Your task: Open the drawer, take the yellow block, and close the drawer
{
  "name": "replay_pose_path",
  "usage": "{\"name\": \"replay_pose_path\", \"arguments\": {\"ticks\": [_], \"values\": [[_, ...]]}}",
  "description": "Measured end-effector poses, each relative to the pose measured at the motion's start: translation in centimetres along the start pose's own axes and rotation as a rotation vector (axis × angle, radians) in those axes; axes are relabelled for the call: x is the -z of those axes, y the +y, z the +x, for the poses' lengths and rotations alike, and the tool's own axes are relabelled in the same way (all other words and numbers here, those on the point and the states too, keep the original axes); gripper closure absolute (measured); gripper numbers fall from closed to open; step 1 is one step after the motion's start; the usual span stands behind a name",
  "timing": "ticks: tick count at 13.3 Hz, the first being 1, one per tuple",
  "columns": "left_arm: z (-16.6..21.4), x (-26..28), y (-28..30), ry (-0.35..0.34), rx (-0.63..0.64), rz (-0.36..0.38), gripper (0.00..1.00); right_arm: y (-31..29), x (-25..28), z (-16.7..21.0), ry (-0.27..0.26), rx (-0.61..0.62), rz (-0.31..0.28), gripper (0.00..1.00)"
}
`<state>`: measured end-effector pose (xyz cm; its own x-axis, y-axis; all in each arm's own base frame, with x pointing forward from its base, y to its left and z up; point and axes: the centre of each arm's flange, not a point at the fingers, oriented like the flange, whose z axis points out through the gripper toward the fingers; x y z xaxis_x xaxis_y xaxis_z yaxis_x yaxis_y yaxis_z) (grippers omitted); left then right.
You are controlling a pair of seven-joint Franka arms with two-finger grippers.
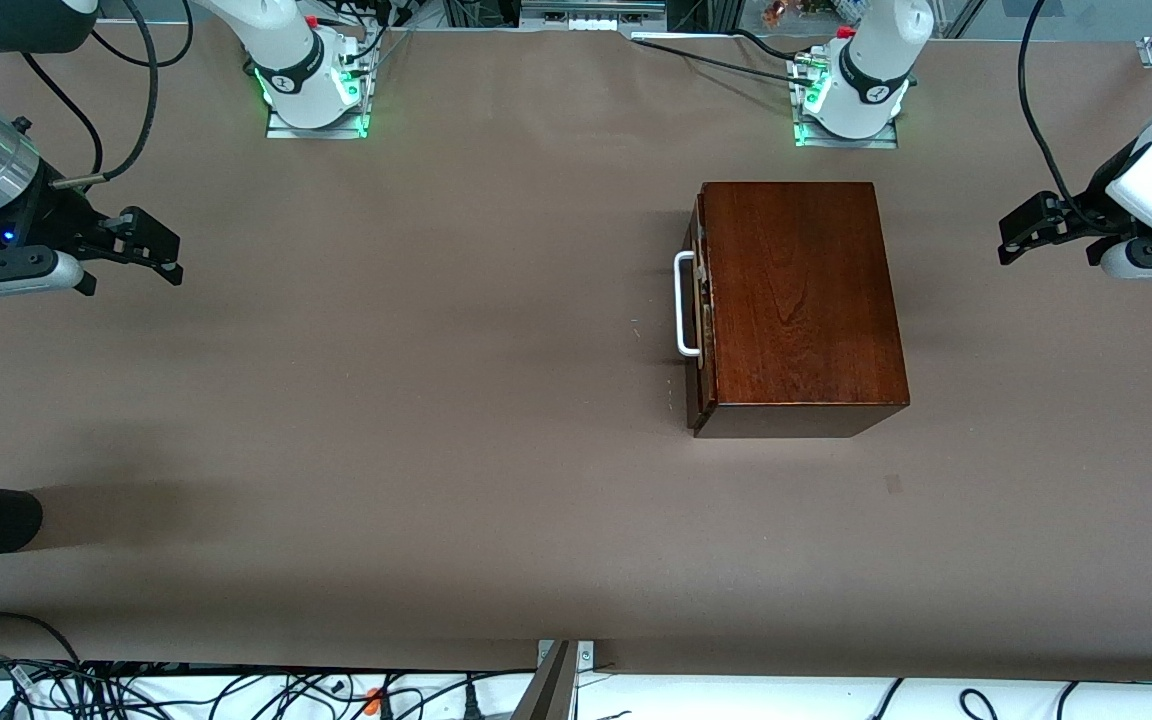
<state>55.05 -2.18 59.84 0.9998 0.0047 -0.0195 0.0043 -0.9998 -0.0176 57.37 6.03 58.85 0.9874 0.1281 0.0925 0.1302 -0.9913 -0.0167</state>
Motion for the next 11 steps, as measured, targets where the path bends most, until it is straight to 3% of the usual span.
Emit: {"name": "replay_pose_path", "arguments": {"ticks": [11], "values": [[0.0,0.0,0.0,0.0,0.0,0.0,0.0,0.3,-0.02,0.01,0.001,-0.008,0.006,0.0]]}}
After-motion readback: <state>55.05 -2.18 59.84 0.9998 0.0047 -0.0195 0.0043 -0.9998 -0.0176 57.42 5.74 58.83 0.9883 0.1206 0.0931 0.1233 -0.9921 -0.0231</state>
